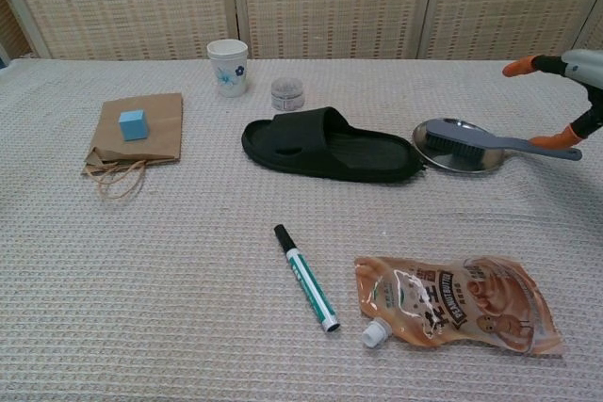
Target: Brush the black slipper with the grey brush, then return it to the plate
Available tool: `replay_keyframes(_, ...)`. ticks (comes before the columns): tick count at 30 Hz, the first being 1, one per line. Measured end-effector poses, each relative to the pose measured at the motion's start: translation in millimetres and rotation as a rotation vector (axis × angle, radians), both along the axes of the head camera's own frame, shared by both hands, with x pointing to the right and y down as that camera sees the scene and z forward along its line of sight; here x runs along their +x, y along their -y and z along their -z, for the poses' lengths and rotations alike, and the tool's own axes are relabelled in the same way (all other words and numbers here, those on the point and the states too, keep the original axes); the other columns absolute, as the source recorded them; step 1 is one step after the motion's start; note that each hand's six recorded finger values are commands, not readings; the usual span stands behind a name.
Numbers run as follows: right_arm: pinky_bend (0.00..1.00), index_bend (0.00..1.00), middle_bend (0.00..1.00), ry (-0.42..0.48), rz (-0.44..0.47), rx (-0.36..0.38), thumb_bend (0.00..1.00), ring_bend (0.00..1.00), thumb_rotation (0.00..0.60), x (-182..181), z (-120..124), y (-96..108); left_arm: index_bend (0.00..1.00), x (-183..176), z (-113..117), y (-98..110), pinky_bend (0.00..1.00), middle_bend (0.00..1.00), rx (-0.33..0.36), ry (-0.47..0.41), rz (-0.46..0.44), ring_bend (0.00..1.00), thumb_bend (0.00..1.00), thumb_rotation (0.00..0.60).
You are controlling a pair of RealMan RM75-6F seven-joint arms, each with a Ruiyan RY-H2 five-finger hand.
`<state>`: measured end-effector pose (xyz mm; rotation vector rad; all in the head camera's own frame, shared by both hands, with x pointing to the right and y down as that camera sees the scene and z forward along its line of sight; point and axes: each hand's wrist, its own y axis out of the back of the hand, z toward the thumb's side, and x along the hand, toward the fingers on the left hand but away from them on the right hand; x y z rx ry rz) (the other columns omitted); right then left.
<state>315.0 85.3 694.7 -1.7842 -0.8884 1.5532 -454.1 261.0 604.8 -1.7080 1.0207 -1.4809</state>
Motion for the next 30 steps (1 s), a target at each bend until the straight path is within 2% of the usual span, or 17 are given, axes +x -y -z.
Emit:
replay_keyframes(4, 0.1, 0.22, 0.13, -0.054, -0.018, -0.011, 0.19, 0.0, 0.6, -17, -24, 22, 0.0, -2, 0, -1, 0.11, 0.0, -0.003, -0.003, 0.006, 0.0, 0.5, 0.6)
replay_keyframes(13, 0.12, 0.26, 0.14, -0.119, -0.059, -0.082, 0.21, 0.0, 0.6, -42, -64, 35, 0.0, -3, 0, -1, 0.11, 0.0, -0.005, -0.008, 0.007, 0.0, 0.5, 0.6)
replay_keyframes(24, 0.17, 0.36, 0.2, -0.151, -0.056, -0.096, 0.22, 0.06, 0.6, -46, -77, 31, 0.0, -4, -1, 0, 0.11, 0.0, -0.009, -0.01, 0.009, 0.0, 0.5, 0.6)
replay_keyframes(30, 0.27, 0.43, 0.25, -0.154, -0.051, -0.083, 0.23, 0.12, 0.6, -47, -76, 32, 0.0, -4, -1, 0, 0.11, 0.0, -0.006, -0.012, 0.01, 0.0, 0.5, 0.6)
